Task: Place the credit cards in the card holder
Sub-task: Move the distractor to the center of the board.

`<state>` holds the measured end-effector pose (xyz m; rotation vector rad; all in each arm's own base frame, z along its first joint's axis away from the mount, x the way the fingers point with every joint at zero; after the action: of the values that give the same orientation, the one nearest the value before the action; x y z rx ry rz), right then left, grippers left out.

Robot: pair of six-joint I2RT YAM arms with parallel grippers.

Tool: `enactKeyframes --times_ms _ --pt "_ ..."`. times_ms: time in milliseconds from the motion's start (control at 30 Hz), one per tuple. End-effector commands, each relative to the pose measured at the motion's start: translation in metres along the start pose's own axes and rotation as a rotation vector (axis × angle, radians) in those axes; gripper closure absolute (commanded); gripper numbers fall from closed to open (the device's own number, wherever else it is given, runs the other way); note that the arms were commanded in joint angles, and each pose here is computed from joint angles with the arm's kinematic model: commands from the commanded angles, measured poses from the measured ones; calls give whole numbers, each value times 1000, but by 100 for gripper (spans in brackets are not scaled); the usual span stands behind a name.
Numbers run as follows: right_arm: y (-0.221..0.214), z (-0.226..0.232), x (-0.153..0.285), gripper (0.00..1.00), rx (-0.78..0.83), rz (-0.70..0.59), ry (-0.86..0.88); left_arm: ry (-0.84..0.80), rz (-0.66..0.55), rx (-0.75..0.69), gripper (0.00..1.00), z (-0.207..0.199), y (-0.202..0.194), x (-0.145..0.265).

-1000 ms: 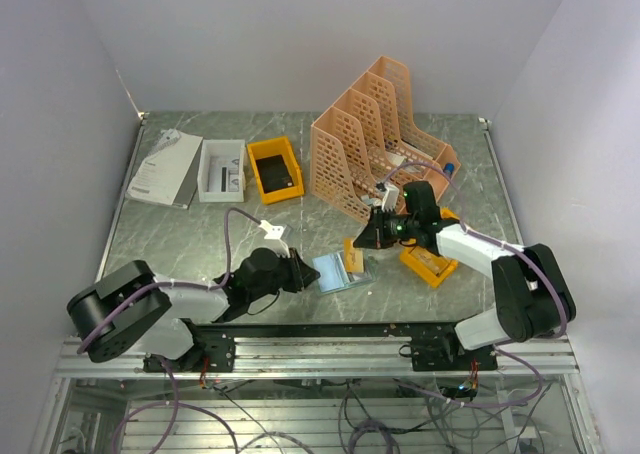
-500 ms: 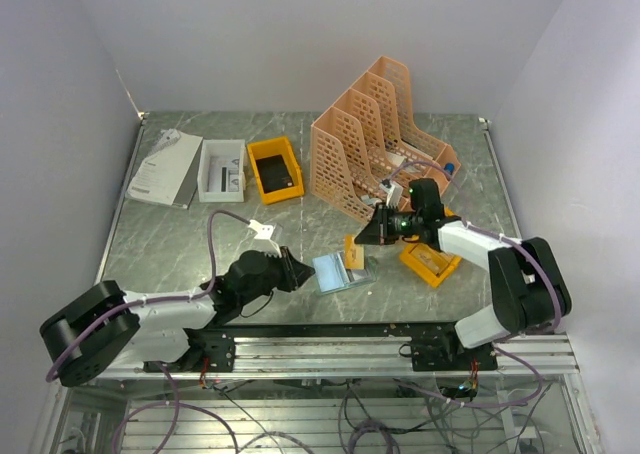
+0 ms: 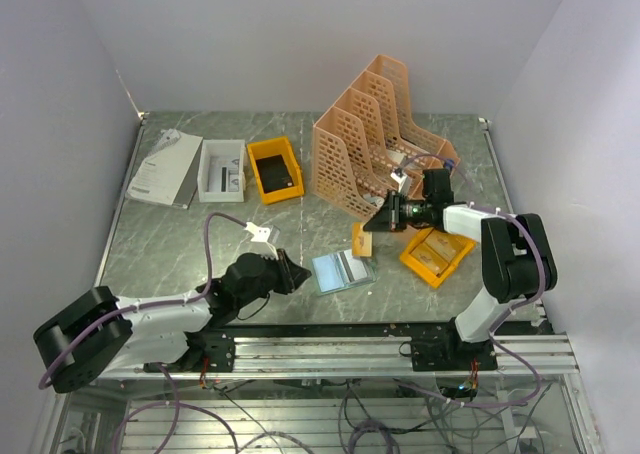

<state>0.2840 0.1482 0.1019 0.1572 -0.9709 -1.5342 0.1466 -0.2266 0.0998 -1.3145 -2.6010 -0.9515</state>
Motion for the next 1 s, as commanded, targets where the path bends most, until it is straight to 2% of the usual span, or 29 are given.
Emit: enactKeyframes --times_ms 0,300,433,533,700,833,967 --pt "14 -39 12 100 47 -29 -105 7 -31 -15 78 2 4 3" --pt "58 -91 31 100 152 -75 -245 5 -33 -23 78 -1 6 1" --pt "72 -107 36 100 163 -80 -246 -1 -30 -27 78 -3 7 0" --pt "74 -95 38 100 170 -82 -185 -12 -29 -27 78 -6 7 1" --pt "63 -40 47 100 152 -89 -43 -37 -29 -23 78 -10 8 1" --pt "28 0 36 100 133 -33 4 -47 -25 -25 78 -12 8 -2" --pt "-9 14 17 100 96 43 37 -48 -16 -27 78 -12 7 -4"
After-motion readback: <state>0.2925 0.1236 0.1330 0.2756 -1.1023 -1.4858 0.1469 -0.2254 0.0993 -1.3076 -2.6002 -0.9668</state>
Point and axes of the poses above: each gripper's point midway between its finger pads, its own x axis back along the fingers, its own z axis along the line the jaws close on, y = z × x, the point moved 6 cm from there along x, back along the fingers, and after that the axes turned 15 degrees about x, right-handed, at the moved point
